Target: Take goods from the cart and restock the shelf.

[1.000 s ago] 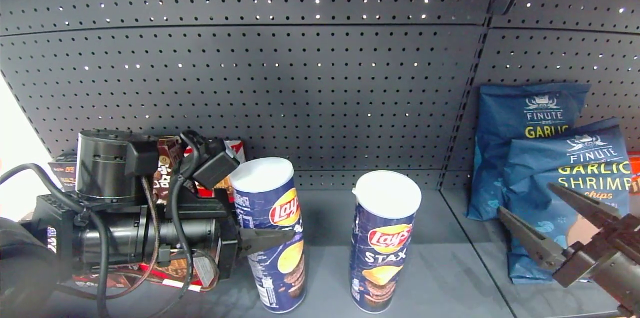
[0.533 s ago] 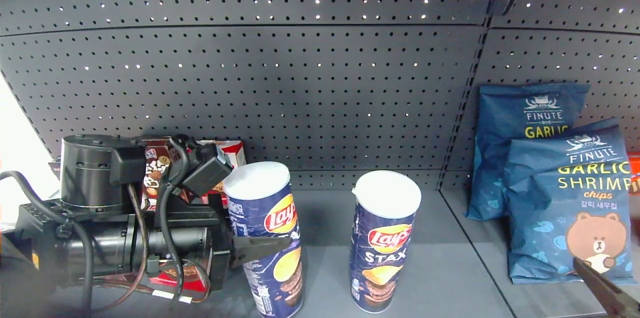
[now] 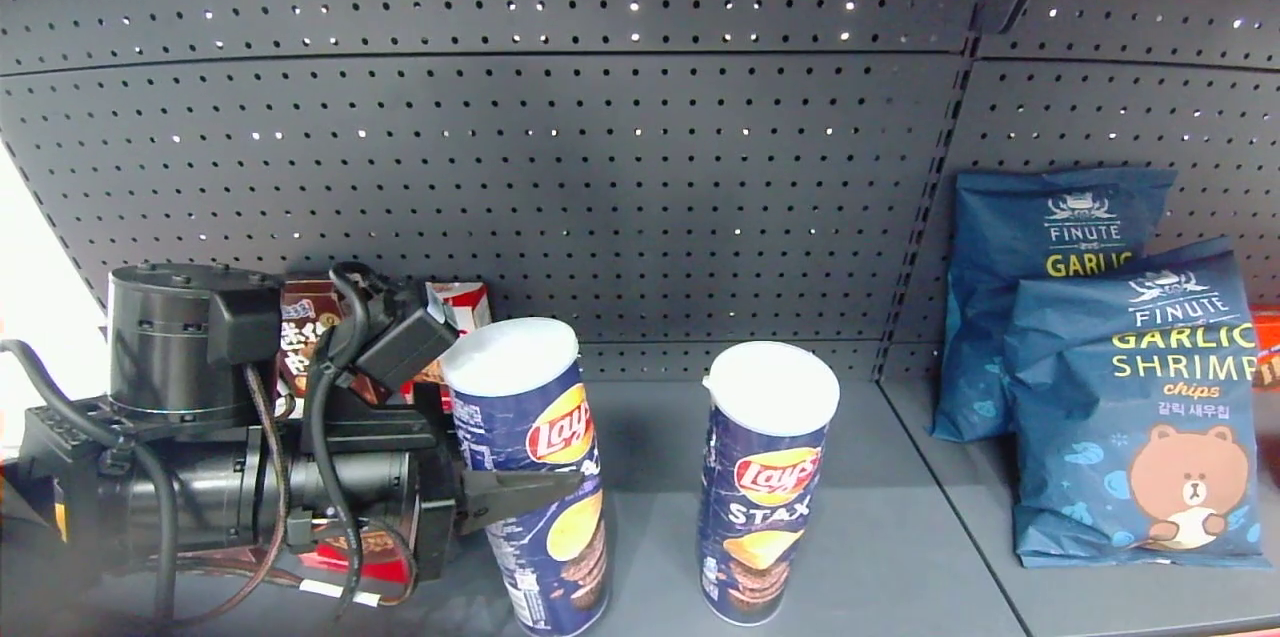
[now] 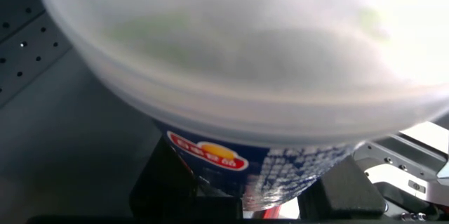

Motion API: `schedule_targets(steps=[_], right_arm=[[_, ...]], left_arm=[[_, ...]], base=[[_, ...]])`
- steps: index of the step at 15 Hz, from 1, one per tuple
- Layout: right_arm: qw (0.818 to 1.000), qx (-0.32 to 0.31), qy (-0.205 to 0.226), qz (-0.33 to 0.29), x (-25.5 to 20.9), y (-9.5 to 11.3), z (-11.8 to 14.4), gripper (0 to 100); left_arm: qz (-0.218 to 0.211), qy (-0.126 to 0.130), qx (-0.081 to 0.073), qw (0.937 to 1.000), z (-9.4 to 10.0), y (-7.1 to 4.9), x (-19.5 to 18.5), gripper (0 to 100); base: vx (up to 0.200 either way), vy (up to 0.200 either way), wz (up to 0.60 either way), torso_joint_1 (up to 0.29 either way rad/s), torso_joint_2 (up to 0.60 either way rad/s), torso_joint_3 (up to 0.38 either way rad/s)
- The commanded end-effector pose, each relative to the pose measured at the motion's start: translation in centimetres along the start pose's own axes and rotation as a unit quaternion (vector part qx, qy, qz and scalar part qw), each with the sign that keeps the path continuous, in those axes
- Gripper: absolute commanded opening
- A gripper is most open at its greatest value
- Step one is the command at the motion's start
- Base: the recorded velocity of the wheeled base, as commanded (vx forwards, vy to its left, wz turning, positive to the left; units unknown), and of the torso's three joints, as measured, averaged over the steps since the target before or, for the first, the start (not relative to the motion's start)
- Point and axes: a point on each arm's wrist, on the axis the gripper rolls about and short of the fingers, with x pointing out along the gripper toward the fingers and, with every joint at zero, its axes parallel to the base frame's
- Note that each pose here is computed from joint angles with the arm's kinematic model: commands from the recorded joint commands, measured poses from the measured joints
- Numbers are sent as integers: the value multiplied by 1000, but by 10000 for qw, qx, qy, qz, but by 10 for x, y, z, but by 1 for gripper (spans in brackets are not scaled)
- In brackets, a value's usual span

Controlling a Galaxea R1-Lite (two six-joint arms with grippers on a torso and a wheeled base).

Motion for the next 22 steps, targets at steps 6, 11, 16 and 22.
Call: schedule_targets(steps=[6,11,16,22], right_arm=[[9871,56,-483,1523,-4,-3,-3,100],[9996,136,148,-221,3,0,0,100],[9903,139,-88,-1382,1,9,-1,100],[9950,358,-113,-930,-3,12,-8,100]], left_arm=[[-7,-10,12,10000,0,0,0,0],[-20,-22,24,10000,1,0,0,0],[-60,-18,12,10000,0,-1,-1,0],[-71,-92,82,9999,2,-1,0,0]], base=[[0,0,0,0,0,0],[0,0,0,0,0,0],[0,0,0,0,0,0],[0,0,0,0,0,0]])
